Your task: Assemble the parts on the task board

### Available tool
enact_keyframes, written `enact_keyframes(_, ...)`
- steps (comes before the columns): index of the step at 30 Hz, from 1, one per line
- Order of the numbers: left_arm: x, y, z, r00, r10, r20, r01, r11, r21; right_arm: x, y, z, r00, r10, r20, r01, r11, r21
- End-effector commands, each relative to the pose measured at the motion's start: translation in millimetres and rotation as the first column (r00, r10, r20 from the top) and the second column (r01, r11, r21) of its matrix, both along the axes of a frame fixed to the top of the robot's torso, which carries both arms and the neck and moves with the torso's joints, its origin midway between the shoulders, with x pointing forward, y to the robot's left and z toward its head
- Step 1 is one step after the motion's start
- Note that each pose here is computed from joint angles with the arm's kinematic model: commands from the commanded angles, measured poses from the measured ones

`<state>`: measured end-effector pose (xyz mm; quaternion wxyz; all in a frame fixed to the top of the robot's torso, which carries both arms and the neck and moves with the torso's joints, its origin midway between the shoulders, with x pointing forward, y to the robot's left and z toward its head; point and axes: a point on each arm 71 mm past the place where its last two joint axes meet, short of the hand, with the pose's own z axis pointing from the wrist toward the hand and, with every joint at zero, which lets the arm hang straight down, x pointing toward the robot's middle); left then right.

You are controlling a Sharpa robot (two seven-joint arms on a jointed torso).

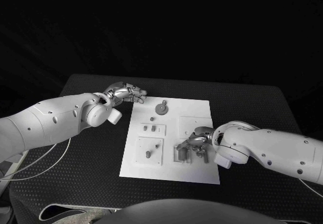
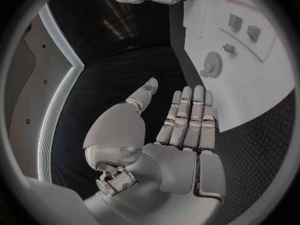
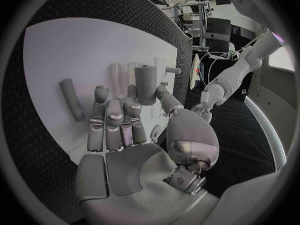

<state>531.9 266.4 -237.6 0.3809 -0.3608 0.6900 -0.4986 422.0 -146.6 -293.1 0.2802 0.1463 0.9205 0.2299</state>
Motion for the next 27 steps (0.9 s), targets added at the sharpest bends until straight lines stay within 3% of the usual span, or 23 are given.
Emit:
enact_keyframes(1,-0.4,-2.3,0.7,1.000,-0.015,-0.002,0.015,1.000,-0.014,-2.3,1.2,-2.8,1.000,0.017,-0.003,-0.017,1.000,-0.009)
enact_keyframes(27,-0.6,-1.4,0.9,1.000,-0.012,0.001,0.012,1.000,-0.013,-3.5,3.8,-3.7,0.999,0.048,-0.014,-0.048,0.999,-0.014)
